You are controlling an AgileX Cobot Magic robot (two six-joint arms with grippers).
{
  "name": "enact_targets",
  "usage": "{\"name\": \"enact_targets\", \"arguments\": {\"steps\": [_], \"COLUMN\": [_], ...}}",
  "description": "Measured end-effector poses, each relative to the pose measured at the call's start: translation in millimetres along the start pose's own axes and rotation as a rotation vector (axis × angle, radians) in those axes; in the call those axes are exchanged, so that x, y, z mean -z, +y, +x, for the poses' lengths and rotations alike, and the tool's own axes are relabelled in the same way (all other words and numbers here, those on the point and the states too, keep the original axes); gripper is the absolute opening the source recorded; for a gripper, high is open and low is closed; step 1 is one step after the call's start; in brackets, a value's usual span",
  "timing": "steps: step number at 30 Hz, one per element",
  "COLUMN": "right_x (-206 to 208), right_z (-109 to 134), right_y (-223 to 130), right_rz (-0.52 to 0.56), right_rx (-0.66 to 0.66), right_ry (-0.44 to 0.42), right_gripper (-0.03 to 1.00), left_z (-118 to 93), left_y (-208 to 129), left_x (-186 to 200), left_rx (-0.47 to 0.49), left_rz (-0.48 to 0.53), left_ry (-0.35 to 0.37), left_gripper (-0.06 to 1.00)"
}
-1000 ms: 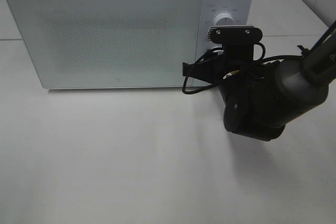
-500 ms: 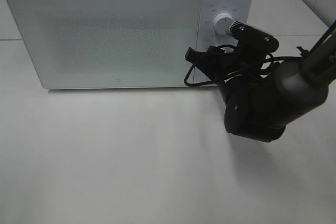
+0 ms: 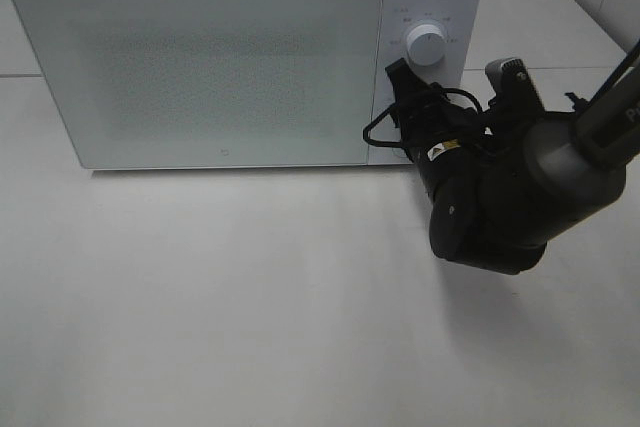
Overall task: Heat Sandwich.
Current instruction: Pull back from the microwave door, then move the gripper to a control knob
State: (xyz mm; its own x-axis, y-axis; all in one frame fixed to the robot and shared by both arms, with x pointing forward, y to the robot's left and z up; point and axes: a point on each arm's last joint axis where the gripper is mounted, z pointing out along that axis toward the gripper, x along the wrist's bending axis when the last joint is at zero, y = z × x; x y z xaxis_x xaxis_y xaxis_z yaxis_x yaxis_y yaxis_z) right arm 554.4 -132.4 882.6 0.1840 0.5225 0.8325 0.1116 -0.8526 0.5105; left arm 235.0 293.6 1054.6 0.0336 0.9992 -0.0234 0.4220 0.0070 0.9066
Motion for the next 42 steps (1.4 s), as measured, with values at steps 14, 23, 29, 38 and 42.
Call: {"name": "enact_targets", "arguments": {"steps": [14, 23, 29, 38, 42], "right_x": [0.0, -0.3, -0.3, -0.3, -0.3], "right_z": [-0.8, -1.2, -1.3, -1.2, -1.2], "right_y": [0.0, 0.5, 0.3, 0.3, 0.2], "right_rz": [0.002, 0.000, 0.000, 0.002, 0.002], "right_rx": [-0.489, -0.666, -0.665, -0.615, -0.614], "right_ry": [-0.007, -0.008, -0.010, -0.010, -0.009], "right_gripper": [0.44, 0.44, 0.44, 0.44, 0.44], "left_z": [0.0, 0.0, 0.0, 0.0, 0.0], "left_y": [0.0, 0.0, 0.0, 0.0, 0.0], "left_x": [0.0, 0.0, 0.0, 0.0, 0.0], "left_rx": [0.000, 0.000, 0.000, 0.000, 0.000], "left_rz": [0.000, 0.000, 0.000, 0.000, 0.000], "left_ry": [0.000, 0.000, 0.000, 0.000, 0.000], "left_gripper": [0.99, 0.99, 0.99, 0.99, 0.99]}}
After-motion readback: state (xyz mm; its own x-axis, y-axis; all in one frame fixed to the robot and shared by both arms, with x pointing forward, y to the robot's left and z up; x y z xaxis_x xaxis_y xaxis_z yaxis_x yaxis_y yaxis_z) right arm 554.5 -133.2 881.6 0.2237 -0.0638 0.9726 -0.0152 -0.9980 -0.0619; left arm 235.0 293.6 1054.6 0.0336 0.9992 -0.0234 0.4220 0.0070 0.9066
